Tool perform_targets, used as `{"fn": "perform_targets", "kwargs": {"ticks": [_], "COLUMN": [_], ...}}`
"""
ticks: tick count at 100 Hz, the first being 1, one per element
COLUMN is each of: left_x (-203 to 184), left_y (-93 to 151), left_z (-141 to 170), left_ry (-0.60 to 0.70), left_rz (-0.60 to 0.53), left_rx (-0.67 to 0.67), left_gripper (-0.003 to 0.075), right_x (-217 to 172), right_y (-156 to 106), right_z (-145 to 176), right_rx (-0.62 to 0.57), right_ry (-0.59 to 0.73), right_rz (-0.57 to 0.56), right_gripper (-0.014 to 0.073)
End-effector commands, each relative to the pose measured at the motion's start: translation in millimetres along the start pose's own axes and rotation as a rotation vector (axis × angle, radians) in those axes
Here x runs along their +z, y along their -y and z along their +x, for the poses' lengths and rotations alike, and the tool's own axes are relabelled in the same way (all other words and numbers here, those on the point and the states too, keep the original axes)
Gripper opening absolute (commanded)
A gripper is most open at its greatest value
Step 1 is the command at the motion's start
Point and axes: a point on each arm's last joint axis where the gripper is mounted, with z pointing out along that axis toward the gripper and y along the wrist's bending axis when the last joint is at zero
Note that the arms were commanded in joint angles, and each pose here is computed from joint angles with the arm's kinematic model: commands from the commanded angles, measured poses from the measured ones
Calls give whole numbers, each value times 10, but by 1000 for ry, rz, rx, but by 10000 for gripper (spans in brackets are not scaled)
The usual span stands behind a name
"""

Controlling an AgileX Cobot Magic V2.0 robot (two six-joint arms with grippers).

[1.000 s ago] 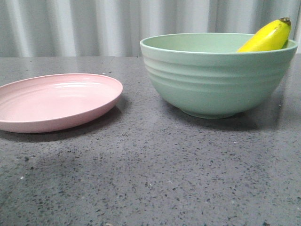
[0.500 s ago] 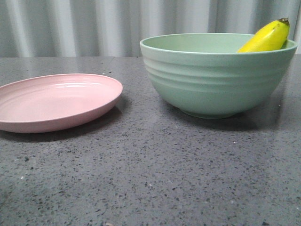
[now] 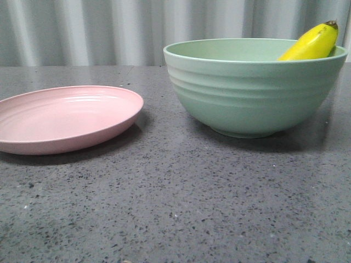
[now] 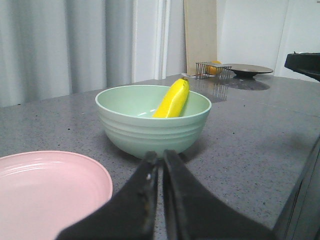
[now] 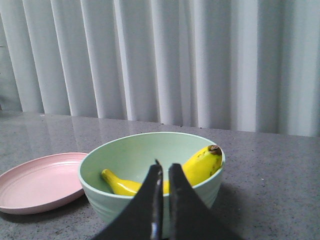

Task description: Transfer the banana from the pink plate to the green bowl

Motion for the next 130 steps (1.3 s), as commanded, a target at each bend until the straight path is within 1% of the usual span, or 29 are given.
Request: {"fn": "perform_targets", "kwargs": {"ticks": [1, 44, 48, 51, 58, 63, 78, 89, 103, 110, 112, 120, 130], "left_x": [-2, 0, 1, 3, 7, 6, -28, -95, -217, -277, -290, -346, -396], "left_y": [5, -3, -15, -25, -65, -108, -265, -344, -422, -446, -451, -454, -456], "left_z": [-167, -146, -126, -102, -19, 53, 179, 203, 331, 432, 463, 531, 648], "left_ry": [101, 106, 110, 105, 80, 57, 15, 25, 46, 46, 13, -22, -123], "left_rz": [-2, -9, -22, -34, -84, -132, -324, -450, -612, -677, -694, -754, -809], "left_rx": [-18, -14, -1, 37, 140, 188, 197, 203, 206, 188, 164, 92, 36], "left_gripper": [-20, -20, -20, -20, -20, -20, -20, -20, -20, -20, -20, -20, -20], "right_x": [-17, -17, -17, -17, -17, -17, -17, -17, -17, -17, -17, -17, -17], "right_y": [12, 12, 12, 12, 12, 12, 12, 12, 12, 12, 12, 12, 12], "right_z": [-140, -140, -140, -140, -140, -140, -140, -140, -140, -140, -140, -140, -140], "right_rx": [-21, -21, -21, -21, -21, -21, -21, -21, -21, -21, -21, -21, -21], "right_ry": [88, 88, 88, 88, 88, 88, 88, 88, 88, 88, 88, 88, 88], "right_rz": [21, 21, 21, 21, 21, 21, 21, 21, 21, 21, 21, 21, 21], "right_gripper": [-64, -64, -64, -64, -64, -64, -64, -64, -64, -64, -64, -64, -64]}}
